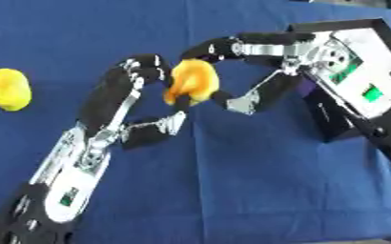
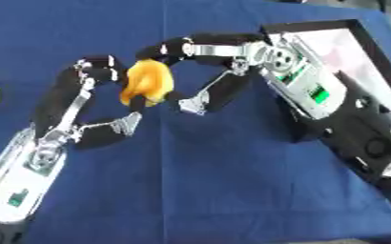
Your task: Pick up the objects with one hand, pass them to the other hand, and then place them into the box on the other side of the table.
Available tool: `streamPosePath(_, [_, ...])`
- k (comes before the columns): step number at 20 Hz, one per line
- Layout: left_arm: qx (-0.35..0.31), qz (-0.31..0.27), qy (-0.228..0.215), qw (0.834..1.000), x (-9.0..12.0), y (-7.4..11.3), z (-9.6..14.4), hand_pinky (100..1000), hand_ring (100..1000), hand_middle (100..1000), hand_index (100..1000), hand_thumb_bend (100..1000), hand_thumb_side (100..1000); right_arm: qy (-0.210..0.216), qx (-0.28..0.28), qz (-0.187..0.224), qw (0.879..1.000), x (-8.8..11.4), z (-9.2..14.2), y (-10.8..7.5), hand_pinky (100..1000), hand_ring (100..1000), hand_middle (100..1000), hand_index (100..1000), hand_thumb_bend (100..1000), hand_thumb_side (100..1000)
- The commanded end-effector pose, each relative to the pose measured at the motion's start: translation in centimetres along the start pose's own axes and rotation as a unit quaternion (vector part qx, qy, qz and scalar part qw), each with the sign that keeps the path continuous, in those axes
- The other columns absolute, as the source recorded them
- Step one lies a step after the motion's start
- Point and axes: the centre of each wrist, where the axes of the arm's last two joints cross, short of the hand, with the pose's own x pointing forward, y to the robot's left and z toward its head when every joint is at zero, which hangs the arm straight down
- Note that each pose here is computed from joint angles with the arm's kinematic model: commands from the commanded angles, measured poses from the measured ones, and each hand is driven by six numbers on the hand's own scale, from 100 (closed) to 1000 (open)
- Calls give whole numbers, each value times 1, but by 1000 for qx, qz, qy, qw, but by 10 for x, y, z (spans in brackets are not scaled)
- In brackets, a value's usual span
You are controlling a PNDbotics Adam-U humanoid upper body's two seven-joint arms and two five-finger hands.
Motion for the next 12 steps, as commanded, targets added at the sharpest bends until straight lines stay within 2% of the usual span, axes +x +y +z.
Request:
streamPosePath(1, [19, -6, -26, 999, 10, 9, -13, 750, 564, 519, 442, 100, 267, 1, -1, 9, 1000, 3, 2, -5, 945, 1000, 936, 1000, 100, 252])
streamPosePath(8, [25, -13, -32, 999, 12, 8, -14, 750, 564, 519, 443, 100, 246, 3, 1, 9, 1000, 2, 3, -4, 941, 1000, 924, 1000, 100, 268])
streamPosePath(10, [27, -16, -35, 999, 13, 8, -15, 751, 565, 519, 443, 100, 240, 4, 2, 9, 1000, 1, 3, -4, 936, 1000, 903, 1000, 100, 269])
streamPosePath(12, [32, -17, -37, 999, 13, 9, -15, 751, 564, 519, 443, 100, 244, 3, 4, 9, 1000, 1, 3, -4, 921, 1000, 844, 1000, 100, 295])
